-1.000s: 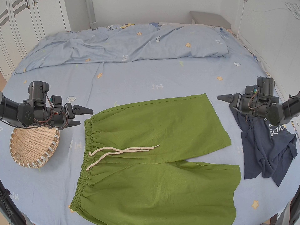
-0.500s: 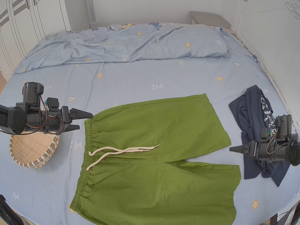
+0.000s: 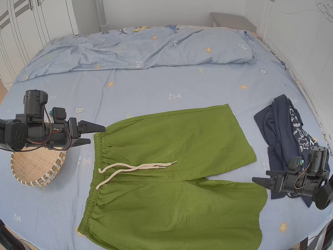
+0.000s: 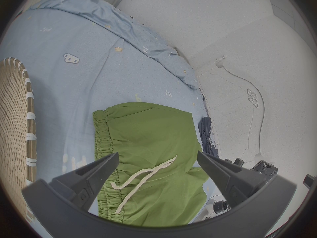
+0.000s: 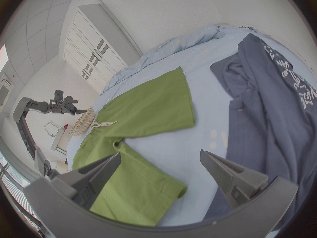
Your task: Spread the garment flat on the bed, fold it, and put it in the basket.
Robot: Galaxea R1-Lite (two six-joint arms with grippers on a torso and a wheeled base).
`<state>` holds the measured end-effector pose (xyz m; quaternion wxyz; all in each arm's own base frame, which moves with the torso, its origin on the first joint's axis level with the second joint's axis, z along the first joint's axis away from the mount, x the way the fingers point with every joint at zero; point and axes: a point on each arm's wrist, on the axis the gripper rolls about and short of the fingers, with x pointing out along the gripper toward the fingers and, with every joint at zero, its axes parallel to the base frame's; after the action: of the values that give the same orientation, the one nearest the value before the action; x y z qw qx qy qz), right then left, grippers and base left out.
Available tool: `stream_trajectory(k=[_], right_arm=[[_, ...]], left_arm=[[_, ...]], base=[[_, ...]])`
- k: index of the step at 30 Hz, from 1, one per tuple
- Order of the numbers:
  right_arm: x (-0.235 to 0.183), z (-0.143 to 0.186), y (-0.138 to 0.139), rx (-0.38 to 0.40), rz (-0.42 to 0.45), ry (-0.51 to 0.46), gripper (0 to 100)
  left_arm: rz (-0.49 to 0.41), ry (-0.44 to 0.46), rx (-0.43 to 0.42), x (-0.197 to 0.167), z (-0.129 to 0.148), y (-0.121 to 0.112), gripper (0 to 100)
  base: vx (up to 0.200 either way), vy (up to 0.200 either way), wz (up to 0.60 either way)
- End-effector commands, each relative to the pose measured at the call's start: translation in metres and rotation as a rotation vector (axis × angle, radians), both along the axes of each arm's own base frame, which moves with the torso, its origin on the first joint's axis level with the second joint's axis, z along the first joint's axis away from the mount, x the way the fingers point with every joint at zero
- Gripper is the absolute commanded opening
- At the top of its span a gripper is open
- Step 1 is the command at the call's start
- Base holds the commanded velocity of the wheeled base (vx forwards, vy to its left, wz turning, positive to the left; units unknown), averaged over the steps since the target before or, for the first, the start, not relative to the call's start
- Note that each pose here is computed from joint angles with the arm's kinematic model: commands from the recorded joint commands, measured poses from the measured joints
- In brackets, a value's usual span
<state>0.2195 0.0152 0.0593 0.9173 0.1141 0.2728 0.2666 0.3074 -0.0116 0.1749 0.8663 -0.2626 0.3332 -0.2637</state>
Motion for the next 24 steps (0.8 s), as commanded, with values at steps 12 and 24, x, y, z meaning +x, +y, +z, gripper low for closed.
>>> stream_trajectory(k=[12,24], right_arm=[[-0.01,-0.04,0.002,0.005,0.042,0.094,100],[-0.002,-0.043,0.003,0.007,0.036,0.035,100]], left_arm=[[-0.011,0.0,-0.001,-0.002,0.0,-0.003,100],[-0.015,-0.011,-0.002,-0.004,0.004,-0.004,100]], base=[[0.0,0.0,0.0],[0.0,0.0,0.0]])
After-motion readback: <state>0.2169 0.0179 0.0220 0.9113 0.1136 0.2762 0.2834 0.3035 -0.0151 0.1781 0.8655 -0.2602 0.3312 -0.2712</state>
